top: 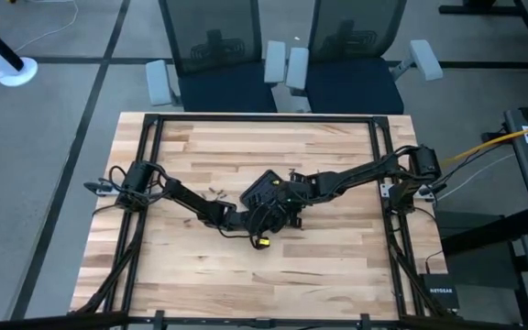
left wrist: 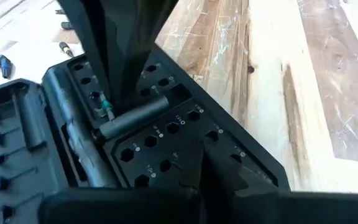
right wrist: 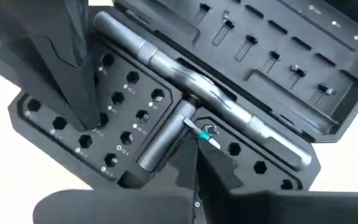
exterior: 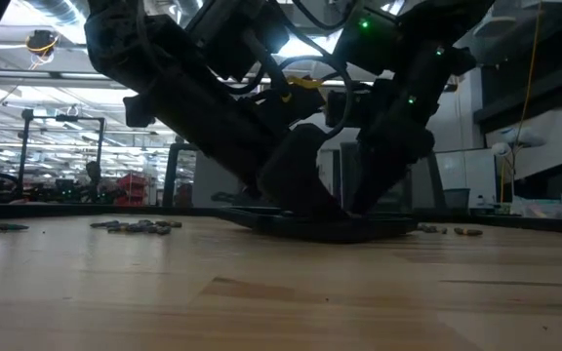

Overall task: Prefit tool cases
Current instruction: Remove the blue socket bit from the black prefit tool case

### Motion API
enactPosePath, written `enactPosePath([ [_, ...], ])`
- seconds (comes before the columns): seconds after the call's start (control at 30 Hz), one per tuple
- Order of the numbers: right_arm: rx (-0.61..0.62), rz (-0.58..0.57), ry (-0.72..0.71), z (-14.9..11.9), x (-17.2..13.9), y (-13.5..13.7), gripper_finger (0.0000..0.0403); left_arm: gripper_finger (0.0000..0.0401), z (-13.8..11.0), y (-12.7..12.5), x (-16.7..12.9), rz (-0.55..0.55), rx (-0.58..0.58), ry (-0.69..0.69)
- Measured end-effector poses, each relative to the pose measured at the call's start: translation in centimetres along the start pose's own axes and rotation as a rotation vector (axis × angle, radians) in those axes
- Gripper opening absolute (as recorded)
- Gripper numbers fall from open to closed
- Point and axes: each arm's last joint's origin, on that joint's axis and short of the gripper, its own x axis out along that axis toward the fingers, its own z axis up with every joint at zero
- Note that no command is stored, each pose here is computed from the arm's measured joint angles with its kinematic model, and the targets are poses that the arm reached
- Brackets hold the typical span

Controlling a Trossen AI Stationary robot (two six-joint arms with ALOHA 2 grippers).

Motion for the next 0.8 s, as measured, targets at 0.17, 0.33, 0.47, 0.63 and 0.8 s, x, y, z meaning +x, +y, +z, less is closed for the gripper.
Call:
enactPosePath([
  [0.17, 0.081, 0.040, -0.034, 0.8, -1.8, -1.3, 0.0002, 0.0000, 0.0, 0.0, 0.0, 0.001, 0.003, 0.004],
  [0.33, 0.177, 0.073, -0.066, 1.3, -3.0, -3.3, 0.0001, 0.0000, -0.1, -0.1, 0.0, 0.001, 0.005, 0.007],
  [0.47, 0.212, 0.002, -0.056, 1.0, -4.2, -4.9, 0.0001, 0.0000, -0.2, -0.1, -0.1, 0.004, -0.017, 0.017],
  [0.63, 0.260, -0.297, 0.064, -0.6, -4.8, -7.3, 0.0000, 0.0000, -0.2, -0.2, -0.1, 0.005, -0.041, 0.017],
  [0.8, 0.361, -0.340, 0.111, -1.7, -4.4, -9.4, 0.0011, 0.0000, -0.2, -0.3, -0.1, 0.004, -0.031, 0.017],
])
